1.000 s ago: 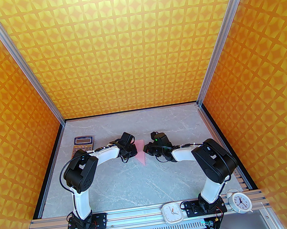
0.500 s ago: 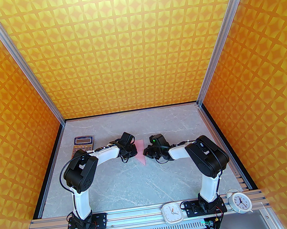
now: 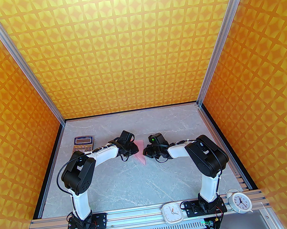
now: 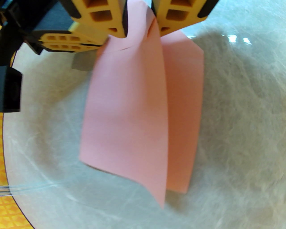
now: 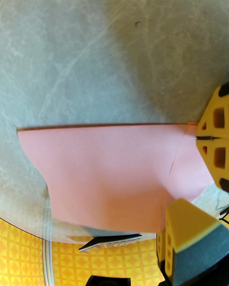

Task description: Fold a paper plane with a square sheet of paper (fold left side to right side)

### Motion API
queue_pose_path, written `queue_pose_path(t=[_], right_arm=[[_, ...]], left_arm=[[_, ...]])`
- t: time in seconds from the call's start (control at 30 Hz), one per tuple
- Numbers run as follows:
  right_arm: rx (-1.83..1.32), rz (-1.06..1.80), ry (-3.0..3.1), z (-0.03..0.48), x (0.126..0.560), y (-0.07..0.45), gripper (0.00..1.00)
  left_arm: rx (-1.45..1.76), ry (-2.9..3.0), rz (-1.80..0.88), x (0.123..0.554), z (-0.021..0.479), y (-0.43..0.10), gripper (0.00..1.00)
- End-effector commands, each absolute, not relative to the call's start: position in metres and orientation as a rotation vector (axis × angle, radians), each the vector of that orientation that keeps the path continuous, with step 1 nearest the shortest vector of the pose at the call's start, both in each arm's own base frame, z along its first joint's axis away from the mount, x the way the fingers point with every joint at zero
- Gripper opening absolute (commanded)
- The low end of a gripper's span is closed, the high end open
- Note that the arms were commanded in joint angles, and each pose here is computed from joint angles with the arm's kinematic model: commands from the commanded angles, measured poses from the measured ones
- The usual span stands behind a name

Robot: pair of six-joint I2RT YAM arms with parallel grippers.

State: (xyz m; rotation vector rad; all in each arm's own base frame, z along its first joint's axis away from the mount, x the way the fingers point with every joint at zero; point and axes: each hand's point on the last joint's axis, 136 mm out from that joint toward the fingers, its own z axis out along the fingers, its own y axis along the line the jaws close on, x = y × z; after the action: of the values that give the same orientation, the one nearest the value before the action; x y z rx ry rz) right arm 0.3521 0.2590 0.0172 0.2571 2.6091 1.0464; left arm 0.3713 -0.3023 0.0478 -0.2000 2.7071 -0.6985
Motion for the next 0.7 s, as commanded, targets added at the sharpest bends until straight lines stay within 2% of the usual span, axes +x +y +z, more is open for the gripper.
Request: queue_pose_path(t=[0.0,0.67], right_arm=[[0.281,0.962,2.704,-0.008,0.341,0.249,0.0],[0.282,0.959,2.724,-0.014,0.339,0.249,0.0]], left_arm=[[-0.148,2.622,-0.817,0.379,0.08,-0.321,0.22],[-0.121,2.561,-0.953,0.39,0.093,-0.343,0.26]])
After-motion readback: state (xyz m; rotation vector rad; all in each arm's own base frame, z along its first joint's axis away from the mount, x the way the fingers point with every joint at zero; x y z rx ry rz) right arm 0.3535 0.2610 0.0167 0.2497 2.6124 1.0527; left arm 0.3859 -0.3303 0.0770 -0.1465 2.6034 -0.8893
